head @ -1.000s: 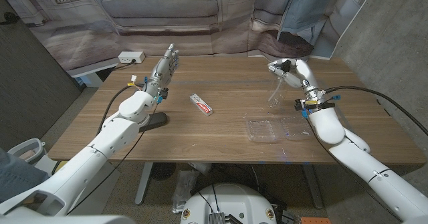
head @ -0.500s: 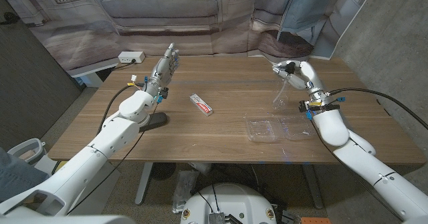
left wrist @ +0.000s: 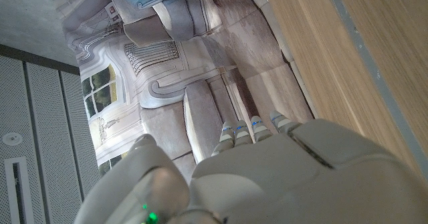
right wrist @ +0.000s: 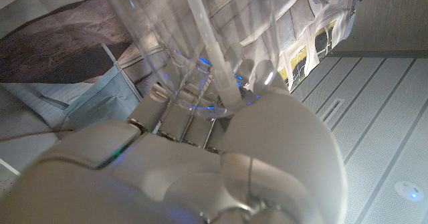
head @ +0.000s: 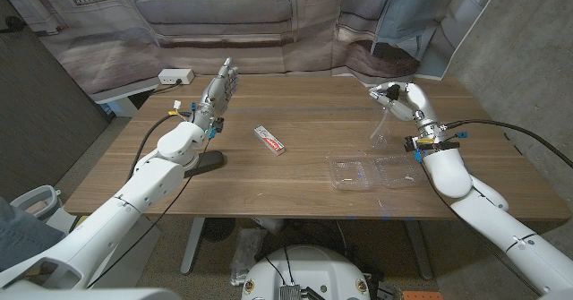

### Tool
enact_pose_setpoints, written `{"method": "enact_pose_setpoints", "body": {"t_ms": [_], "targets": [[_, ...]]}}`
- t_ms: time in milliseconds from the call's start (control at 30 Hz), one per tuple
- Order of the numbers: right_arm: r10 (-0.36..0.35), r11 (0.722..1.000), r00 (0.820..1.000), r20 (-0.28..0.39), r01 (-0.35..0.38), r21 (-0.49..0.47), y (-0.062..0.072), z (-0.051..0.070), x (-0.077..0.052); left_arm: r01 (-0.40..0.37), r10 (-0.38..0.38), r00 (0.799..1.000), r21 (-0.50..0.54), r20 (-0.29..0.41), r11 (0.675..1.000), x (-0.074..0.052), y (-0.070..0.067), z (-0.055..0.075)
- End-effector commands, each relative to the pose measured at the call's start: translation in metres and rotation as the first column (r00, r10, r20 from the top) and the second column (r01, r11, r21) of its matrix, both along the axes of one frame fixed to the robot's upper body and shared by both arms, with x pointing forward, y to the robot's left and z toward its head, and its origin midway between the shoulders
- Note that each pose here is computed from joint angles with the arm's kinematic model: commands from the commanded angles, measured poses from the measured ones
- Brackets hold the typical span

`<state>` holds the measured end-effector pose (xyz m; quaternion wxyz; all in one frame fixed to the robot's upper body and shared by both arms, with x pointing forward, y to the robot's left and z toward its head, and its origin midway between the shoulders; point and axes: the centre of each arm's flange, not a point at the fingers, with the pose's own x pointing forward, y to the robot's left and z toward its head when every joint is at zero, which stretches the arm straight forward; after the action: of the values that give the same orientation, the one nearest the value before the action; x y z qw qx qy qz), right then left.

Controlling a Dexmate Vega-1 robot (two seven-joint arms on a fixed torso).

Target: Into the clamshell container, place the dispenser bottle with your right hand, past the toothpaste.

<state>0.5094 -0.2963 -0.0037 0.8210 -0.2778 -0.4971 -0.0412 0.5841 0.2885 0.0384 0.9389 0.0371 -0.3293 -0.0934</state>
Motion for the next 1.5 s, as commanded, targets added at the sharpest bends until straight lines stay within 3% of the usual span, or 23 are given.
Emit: {"method": "enact_pose_setpoints", "body": {"t_ms": [33, 567, 1033, 1500], "targets": [[-0.007, 1.0, 1.0, -0.005, 0.007, 0.01, -0.006, -0.003, -0.007, 0.007, -0.007, 1.0, -0.001, -0.007, 1.0, 0.004, -0.001, 0.001], [-0.024, 0.999, 1.0, -0.004, 0.024, 0.032, -0.013, -0.011, -0.014, 0.024, -0.024, 1.0, 0.02, -0.014, 1.0, 0.011, -0.01, 0.008], [-0.064, 0.997, 0.998, 0.018, 0.063, 0.053, -0.021, -0.023, -0.018, 0.013, -0.013, 1.0, 0.037, -0.011, 0.999, 0.004, -0.011, 0.015], [-0.109, 0.992, 0.994, 0.029, 0.106, 0.069, -0.031, -0.033, -0.02, 0.019, -0.019, 1.0, 0.043, -0.014, 0.999, 0.007, -0.016, 0.019]]}}
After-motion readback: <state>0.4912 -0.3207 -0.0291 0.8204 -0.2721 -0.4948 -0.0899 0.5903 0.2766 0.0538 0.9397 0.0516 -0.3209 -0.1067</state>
